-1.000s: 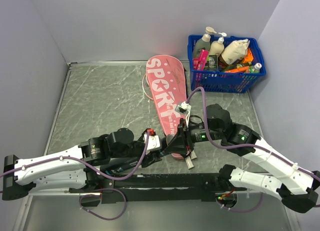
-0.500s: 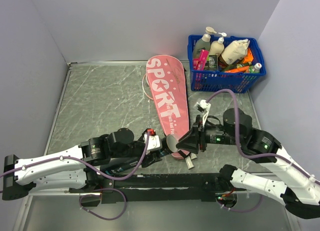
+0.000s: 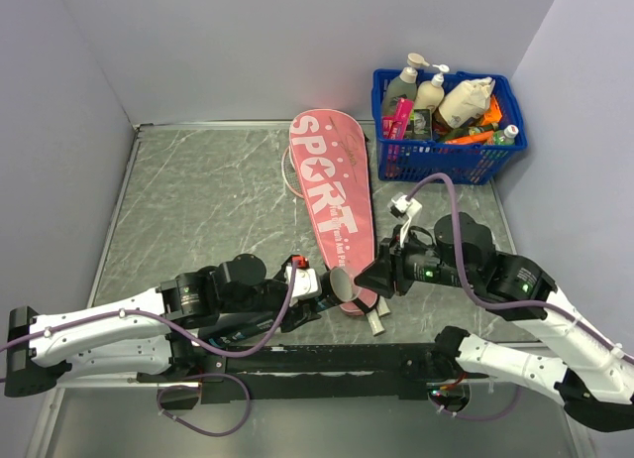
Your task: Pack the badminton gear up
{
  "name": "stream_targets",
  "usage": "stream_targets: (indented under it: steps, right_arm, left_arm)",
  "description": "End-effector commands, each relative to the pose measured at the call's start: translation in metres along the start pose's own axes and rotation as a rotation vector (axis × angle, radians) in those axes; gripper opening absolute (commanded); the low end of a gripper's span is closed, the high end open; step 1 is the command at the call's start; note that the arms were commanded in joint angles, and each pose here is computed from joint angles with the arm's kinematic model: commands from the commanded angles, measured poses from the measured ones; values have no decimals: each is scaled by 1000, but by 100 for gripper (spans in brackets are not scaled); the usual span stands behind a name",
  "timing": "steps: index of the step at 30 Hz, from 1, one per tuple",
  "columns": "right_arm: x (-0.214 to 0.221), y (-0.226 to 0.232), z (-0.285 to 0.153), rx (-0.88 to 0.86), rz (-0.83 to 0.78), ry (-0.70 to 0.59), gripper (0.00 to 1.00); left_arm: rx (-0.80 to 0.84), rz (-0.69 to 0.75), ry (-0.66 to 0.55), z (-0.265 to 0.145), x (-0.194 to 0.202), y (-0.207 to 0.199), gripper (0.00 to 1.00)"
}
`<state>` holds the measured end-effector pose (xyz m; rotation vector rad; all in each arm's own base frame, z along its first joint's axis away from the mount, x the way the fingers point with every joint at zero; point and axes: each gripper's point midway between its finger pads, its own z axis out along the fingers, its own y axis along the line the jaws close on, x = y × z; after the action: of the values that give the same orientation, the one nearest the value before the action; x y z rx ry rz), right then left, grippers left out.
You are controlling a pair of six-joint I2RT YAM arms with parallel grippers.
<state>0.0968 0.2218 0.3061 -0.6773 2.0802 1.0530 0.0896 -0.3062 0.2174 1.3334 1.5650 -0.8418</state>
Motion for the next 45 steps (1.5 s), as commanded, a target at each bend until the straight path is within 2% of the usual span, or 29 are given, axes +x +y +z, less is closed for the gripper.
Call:
stream_targets:
  steps: [1, 9, 18, 19, 21, 22, 25, 28, 31, 32, 36, 41, 45]
  right_arm:
    - [-6, 7, 4, -28, -9, -12, 42]
    - [0, -18, 13, 95, 5, 17, 42]
    - [11, -27, 23, 121, 12, 55, 41]
    - [11, -26, 24, 115, 11, 55, 39]
    - [11, -26, 24, 113, 11, 57, 27]
    - [11, -24, 24, 104, 7, 58, 17]
    - [11, -23, 23, 98, 7, 56, 0]
    - [9, -26, 20, 121, 12, 40, 0]
    - [7, -51, 14, 270, 40, 16, 0]
    - [7, -76, 7, 408, 43, 5, 0]
    - [14, -131, -9, 699, 136, 16, 0]
    - [18, -193, -29, 931, 268, -53, 0]
    - [41, -249, -46, 1139, 414, -70, 0]
  left_arm:
    - [9, -3, -70, 1, -20, -2, 1]
    - [10, -3, -72, 0, -21, -2, 1]
    - [12, -3, -72, 0, -21, -3, 1]
    - [10, -3, -75, 0, -22, -2, 1]
    - [10, -3, -70, 1, -20, -2, 1]
    - [12, -1, -72, 0, -21, -3, 1]
    - [10, -1, -72, 1, -21, -2, 1]
    - [10, -1, -72, 0, -21, -2, 1]
    - [10, -3, -72, 0, -21, -2, 1]
    - [10, -3, -72, 0, -21, -2, 1]
    - [9, -6, -72, 0, -22, -2, 1]
    - [-32, -20, -65, -3, -23, 5, 1]
    - [-63, -29, -75, -7, -28, 10, 1]
